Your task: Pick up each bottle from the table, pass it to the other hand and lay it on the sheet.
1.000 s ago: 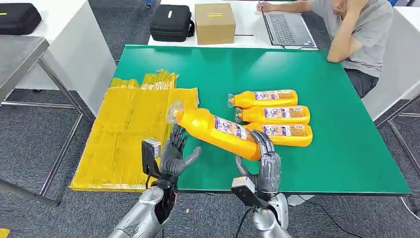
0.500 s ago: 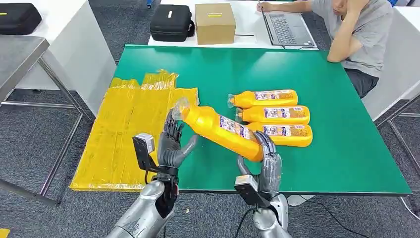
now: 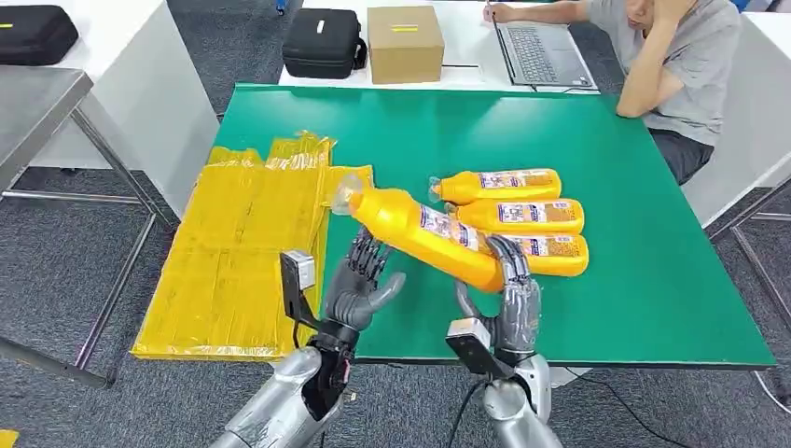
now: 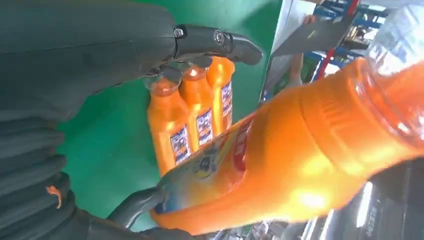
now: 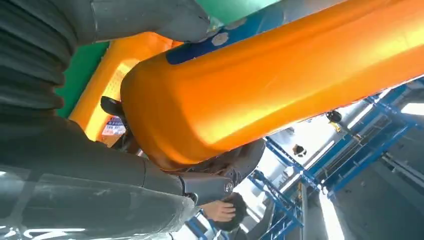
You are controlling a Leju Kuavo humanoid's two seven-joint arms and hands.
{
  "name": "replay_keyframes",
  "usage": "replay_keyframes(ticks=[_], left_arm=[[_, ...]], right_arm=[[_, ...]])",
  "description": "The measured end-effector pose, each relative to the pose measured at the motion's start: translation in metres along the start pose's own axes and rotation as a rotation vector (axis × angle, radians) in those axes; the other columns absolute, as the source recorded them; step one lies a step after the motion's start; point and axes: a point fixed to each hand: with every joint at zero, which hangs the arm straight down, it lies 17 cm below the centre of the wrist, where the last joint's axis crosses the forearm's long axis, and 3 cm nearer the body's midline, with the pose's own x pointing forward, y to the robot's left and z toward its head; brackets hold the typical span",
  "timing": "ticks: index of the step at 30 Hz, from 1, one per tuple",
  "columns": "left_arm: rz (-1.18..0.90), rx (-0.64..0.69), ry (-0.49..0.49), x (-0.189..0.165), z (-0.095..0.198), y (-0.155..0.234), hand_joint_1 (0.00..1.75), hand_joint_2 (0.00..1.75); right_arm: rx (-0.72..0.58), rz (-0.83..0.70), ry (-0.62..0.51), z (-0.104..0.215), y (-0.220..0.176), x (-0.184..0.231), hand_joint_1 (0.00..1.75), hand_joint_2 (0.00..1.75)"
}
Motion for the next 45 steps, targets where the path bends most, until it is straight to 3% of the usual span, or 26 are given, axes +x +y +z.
replay_keyframes(ticks=[17, 32, 45], left_arm=[[-0.041, -0.013, -0.052, 0.016, -0.012, -0.012, 0.00, 1.75], [0.003, -0.041, -0.012, 0.010, -0.018, -0.029, 0.00, 1.75], [-0.016, 0.002, -0.037, 0.015, -0.021, -0.023, 0.00, 1.75]], right_arm=[[-0.026, -0.054, -0.010, -0.013, 0.007, 0.017, 1.75, 1.75], [-0.004, -0.081, -0.025, -0.013, 0.020, 0.030, 1.75, 1.75], [0.026, -0.117, -0.049, -0.013, 0.038, 0.048, 1.75, 1.75]])
